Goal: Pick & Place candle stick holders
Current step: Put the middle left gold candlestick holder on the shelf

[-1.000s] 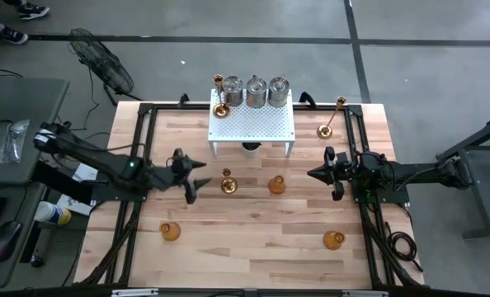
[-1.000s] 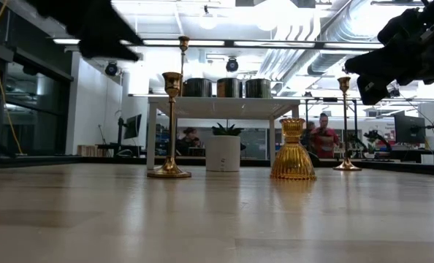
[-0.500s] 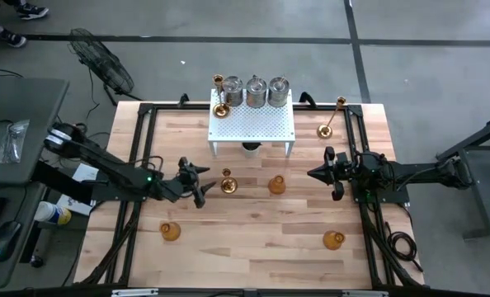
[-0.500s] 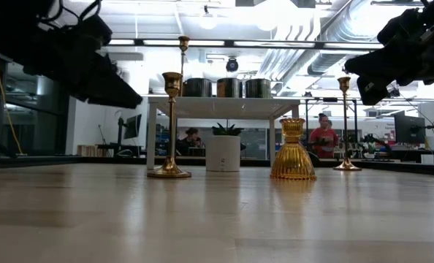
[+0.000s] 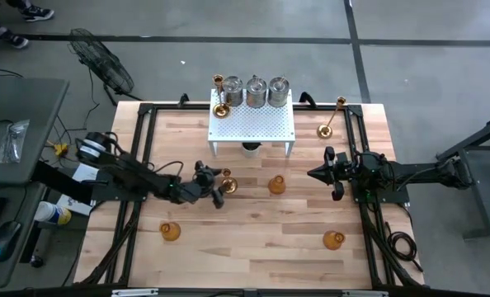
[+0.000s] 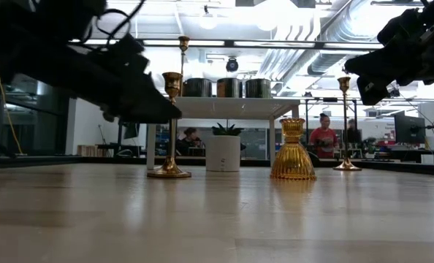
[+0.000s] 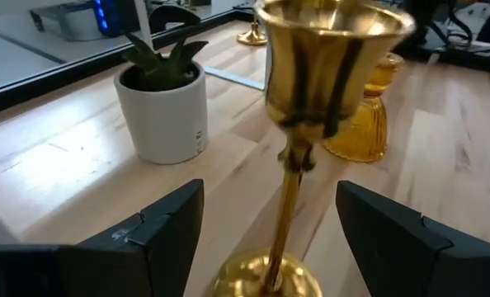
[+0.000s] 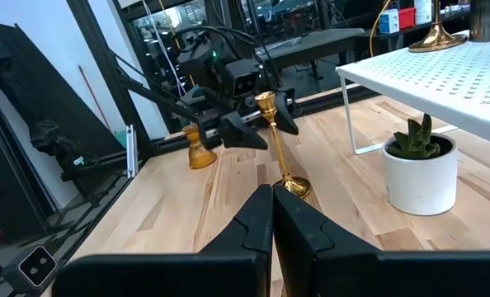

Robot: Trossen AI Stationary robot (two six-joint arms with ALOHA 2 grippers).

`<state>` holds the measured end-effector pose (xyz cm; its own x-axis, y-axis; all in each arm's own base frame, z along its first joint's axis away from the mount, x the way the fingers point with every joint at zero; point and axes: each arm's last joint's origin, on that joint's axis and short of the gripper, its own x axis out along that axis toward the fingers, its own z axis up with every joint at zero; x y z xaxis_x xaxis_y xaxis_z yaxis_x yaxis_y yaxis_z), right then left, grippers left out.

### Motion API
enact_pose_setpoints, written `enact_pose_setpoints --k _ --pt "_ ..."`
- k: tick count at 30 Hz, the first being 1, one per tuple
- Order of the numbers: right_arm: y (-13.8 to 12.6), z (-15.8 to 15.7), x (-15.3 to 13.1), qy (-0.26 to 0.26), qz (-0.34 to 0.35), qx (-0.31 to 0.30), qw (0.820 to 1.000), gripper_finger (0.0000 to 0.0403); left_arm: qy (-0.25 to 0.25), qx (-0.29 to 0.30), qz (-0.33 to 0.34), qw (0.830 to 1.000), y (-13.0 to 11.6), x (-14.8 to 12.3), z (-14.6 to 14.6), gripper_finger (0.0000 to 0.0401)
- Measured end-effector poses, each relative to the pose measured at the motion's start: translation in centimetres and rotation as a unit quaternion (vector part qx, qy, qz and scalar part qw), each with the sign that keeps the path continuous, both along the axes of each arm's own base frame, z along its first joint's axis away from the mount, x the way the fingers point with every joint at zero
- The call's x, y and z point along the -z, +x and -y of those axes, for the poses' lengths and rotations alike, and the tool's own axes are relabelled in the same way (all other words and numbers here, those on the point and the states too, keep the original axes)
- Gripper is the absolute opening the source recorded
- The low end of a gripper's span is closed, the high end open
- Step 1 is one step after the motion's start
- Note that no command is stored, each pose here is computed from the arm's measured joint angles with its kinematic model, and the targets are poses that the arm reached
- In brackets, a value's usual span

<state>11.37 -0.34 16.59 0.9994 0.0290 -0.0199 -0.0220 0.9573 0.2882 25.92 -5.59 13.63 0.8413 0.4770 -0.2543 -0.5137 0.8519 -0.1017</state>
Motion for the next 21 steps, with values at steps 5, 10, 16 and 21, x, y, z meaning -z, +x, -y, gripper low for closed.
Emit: enact_pose_setpoints --k 5,10,16,21 --pt "0.0 0.0 0.0 0.000 0.000 0.000 1.000 0.0003 -0.003 -0.007 0.001 1.000 1.3 0.0 -0.2 0.0269" --pt "0.0 0.0 0.0 0.000 0.000 0.000 1.000 0.0003 -0.004 -0.011 0.004 1.000 1.7 -0.1 -0.1 0.0267" --pt "0.0 0.0 0.0 0.000 0.000 0.000 1.000 0.0003 -0.005 -0.011 0.003 1.000 1.7 -0.1 -0.1 0.0218" --pt "0.0 0.0 0.0 0.000 0.000 0.000 1.000 0.0003 -0.018 -0.011 0.006 1.000 1.7 0.0 -0.1 0.0156"
